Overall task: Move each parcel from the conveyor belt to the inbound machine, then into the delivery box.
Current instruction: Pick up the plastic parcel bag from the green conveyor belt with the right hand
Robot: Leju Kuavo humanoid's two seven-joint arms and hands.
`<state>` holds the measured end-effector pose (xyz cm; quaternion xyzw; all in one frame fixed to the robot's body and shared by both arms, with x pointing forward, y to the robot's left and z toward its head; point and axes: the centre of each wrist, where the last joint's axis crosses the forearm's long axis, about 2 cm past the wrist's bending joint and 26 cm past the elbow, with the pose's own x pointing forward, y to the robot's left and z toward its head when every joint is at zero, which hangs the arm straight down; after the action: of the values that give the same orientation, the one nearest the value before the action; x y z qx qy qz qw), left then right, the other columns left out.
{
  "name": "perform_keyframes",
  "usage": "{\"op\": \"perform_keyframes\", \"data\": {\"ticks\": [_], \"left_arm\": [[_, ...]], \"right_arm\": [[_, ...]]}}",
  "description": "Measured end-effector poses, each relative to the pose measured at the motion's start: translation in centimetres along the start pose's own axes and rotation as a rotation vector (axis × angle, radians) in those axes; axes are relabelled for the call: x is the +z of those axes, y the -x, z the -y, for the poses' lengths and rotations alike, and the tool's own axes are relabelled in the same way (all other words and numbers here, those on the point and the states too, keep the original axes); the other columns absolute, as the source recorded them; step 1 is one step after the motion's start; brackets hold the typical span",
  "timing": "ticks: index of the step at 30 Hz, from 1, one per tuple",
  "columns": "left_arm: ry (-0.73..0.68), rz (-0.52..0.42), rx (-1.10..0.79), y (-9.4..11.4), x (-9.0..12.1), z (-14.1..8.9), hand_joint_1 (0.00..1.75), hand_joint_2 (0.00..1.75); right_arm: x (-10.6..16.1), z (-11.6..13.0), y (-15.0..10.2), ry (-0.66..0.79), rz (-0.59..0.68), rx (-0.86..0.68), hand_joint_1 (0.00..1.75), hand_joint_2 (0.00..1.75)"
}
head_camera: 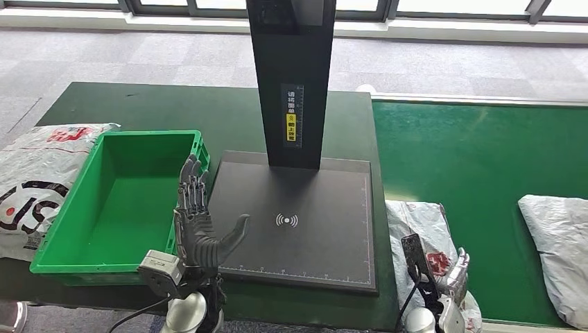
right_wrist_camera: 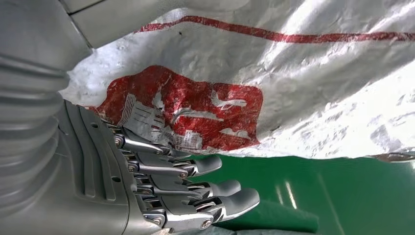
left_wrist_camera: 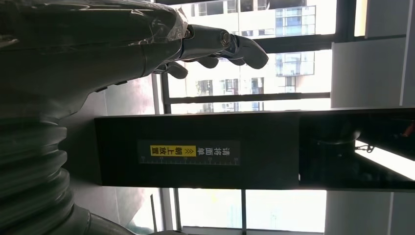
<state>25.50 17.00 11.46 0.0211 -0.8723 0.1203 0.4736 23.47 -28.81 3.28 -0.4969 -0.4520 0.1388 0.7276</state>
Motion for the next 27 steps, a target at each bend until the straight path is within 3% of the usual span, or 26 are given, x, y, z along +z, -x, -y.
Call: {"op": "perform_keyframes", "data": {"ticks": [2, 3, 6, 7, 27], "left_arm": [[0.001, 0.0, 0.0, 0.0, 0.0, 0.0, 0.0, 1.75], [0.002, 0.0, 0.0, 0.0, 0.0, 0.0, 0.0, 1.75], [0.003, -0.002, 0.0, -0.1, -0.1, 0.0, 0.0, 1.75], [0.003, -0.003, 0.0, -0.1, -0.1, 0.0, 0.0, 1.75], [0.001, -0.002, 0.001, -0.3, -0.2, 0.0, 0.0, 1.75]], "right_arm": [[0.0, -0.1, -0.1, -0.02, -0.004, 0.011, 0.04, 1.75], [0.1, -0.2, -0.1, -0.037, -0.007, 0.022, 0.17, 1.75], [0.2, -0.6, -0.3, -0.092, -0.014, 0.061, 1.44, 1.75], [0.2, -0.8, -0.4, -0.104, -0.015, 0.072, 1.75, 1.75], [-0.3, -1.0, -0.6, -0.13, -0.022, 0.105, 1.75, 1.75]]}}
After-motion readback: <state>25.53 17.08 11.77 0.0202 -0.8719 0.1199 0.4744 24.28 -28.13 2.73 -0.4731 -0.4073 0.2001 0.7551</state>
